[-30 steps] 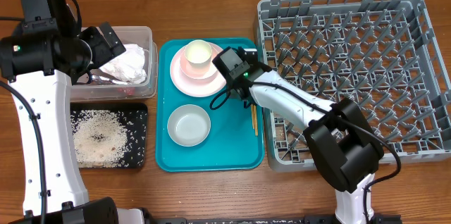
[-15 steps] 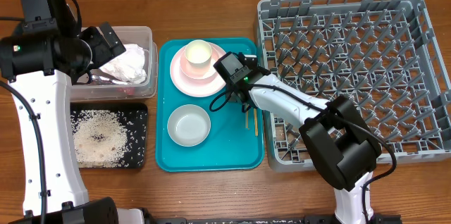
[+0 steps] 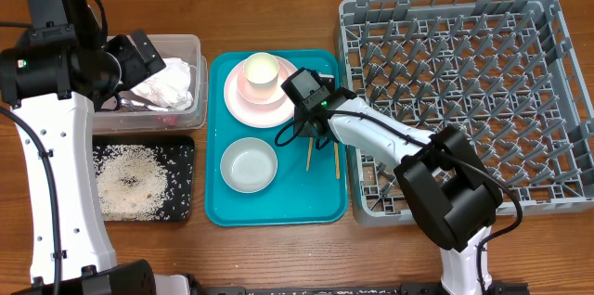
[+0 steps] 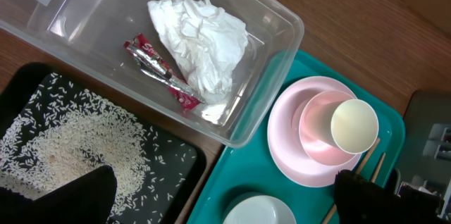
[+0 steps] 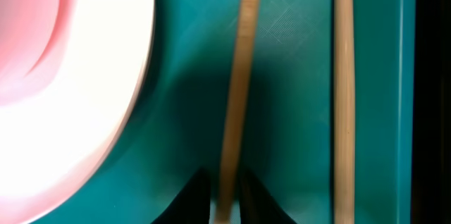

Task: Sort waste into correct bins and load items into the dishwasher
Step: 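Lower the right gripper onto a wooden chopstick and grasp it, then carry the chopstick right and insert it into the grey rack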

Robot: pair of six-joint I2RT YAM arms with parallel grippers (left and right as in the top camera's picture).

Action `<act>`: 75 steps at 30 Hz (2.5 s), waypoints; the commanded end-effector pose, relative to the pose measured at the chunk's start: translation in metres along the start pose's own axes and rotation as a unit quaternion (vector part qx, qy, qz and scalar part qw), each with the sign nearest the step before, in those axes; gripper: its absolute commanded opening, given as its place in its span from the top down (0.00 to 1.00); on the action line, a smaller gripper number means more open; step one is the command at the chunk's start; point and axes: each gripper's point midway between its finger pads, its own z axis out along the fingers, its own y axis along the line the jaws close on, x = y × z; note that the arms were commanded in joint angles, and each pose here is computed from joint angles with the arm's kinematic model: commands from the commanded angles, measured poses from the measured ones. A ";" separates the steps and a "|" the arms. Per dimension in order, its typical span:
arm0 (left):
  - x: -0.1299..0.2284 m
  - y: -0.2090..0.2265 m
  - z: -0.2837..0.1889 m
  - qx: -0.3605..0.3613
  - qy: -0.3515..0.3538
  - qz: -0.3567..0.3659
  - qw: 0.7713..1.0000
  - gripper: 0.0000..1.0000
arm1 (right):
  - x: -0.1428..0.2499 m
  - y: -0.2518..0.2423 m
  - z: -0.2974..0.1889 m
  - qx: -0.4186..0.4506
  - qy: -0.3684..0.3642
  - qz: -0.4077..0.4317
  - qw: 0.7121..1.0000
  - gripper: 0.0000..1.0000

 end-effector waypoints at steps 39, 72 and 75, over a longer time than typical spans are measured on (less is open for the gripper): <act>-0.004 -0.001 -0.006 0.001 -0.011 0.007 1.000 0.00 | -0.105 -0.133 -0.142 0.071 -0.059 -0.078 0.993 0.96; -0.004 -0.001 -0.006 0.001 -0.011 0.007 1.000 0.00 | -0.080 -0.076 -0.126 -0.169 0.004 -0.059 0.984 0.75; -0.004 -0.001 -0.006 0.001 -0.011 0.007 1.000 0.00 | -0.073 -0.043 -0.137 -0.259 0.017 -0.059 0.964 0.75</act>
